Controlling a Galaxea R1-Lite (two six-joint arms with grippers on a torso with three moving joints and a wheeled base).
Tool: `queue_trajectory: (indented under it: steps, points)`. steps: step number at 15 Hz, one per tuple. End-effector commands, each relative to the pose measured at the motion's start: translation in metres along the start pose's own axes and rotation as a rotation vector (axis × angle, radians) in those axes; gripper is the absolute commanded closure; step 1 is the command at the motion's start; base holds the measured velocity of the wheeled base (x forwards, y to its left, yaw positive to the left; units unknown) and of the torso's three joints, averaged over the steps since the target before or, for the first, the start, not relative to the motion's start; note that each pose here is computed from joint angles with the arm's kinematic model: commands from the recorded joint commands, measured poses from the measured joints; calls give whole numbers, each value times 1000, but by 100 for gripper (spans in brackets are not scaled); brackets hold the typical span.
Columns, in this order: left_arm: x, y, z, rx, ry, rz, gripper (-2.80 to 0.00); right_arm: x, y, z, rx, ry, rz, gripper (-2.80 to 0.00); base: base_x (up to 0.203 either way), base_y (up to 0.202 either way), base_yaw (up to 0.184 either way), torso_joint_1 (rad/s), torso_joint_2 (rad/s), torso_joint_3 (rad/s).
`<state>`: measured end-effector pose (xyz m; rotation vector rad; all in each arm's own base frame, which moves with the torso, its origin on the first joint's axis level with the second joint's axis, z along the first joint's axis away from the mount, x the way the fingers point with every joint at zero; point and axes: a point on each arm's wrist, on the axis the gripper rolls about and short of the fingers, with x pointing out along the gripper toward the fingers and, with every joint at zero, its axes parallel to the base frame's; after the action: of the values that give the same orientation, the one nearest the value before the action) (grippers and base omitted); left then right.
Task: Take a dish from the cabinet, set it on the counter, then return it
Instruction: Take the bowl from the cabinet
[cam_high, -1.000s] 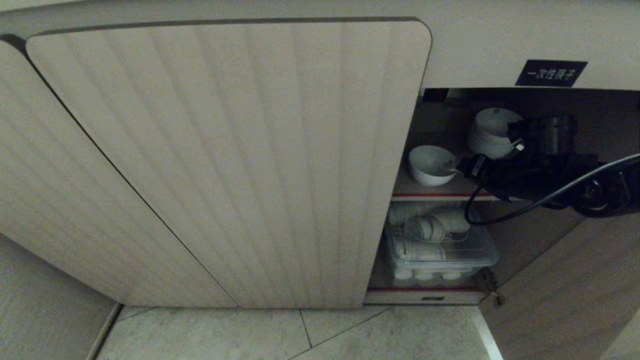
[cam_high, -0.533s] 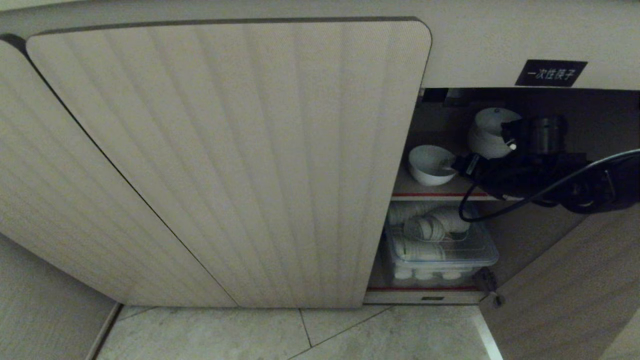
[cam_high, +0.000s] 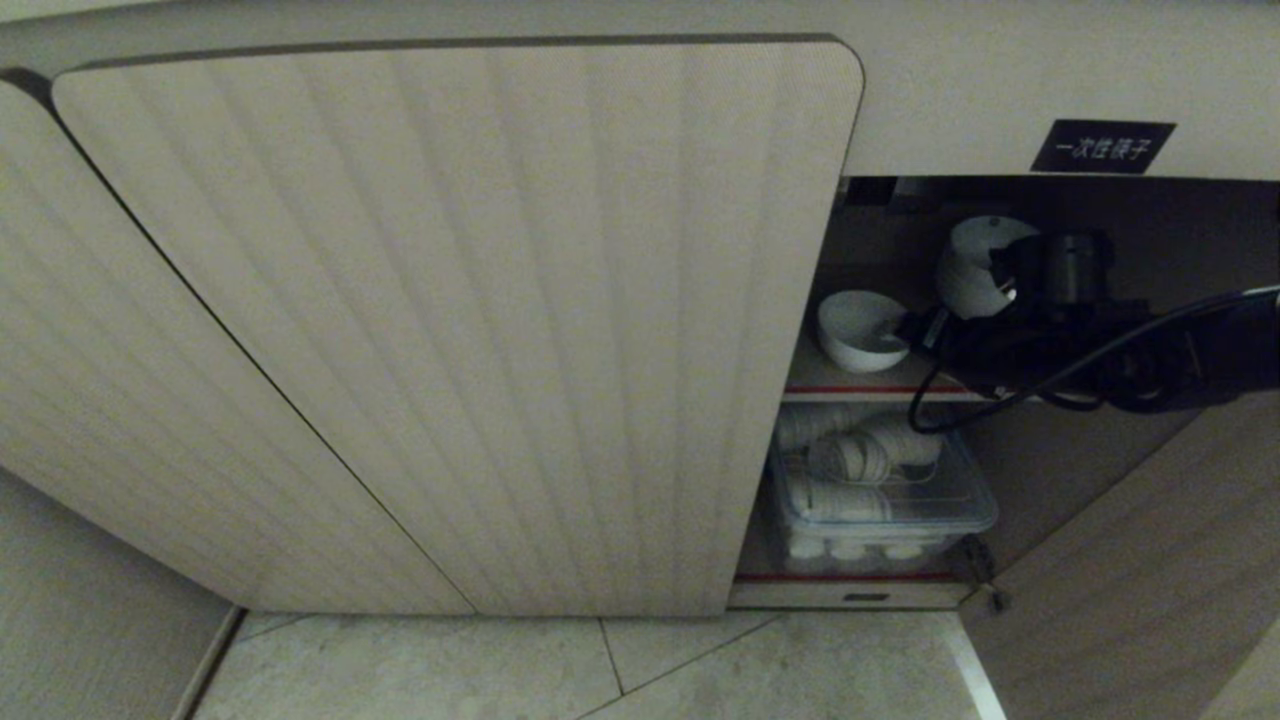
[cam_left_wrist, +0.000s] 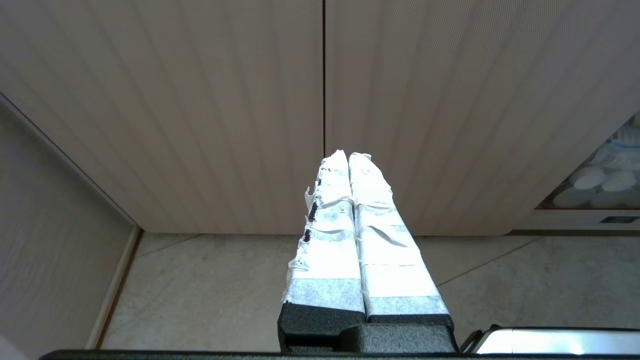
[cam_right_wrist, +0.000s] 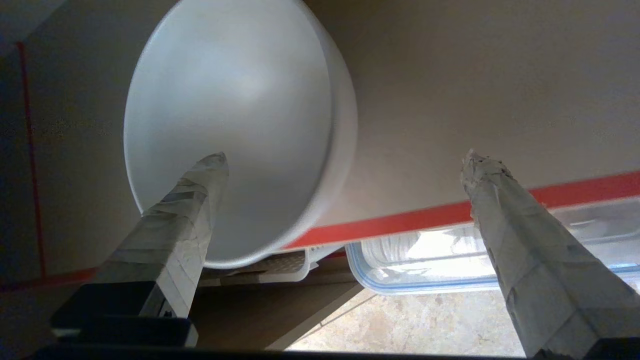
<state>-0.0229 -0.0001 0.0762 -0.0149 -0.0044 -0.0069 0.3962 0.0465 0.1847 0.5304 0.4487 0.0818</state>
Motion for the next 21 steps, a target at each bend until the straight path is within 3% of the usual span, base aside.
queue_trajectory:
  steps: [1,21]
  points:
    - [0,0,0,0,0,2,0,7,2,4,4,5,-2,-280,0,0,0,0,0,0]
    - [0,0,0,0,0,1,0,29,4,10,1,30,-13,-280,0,0,0,0,0,0]
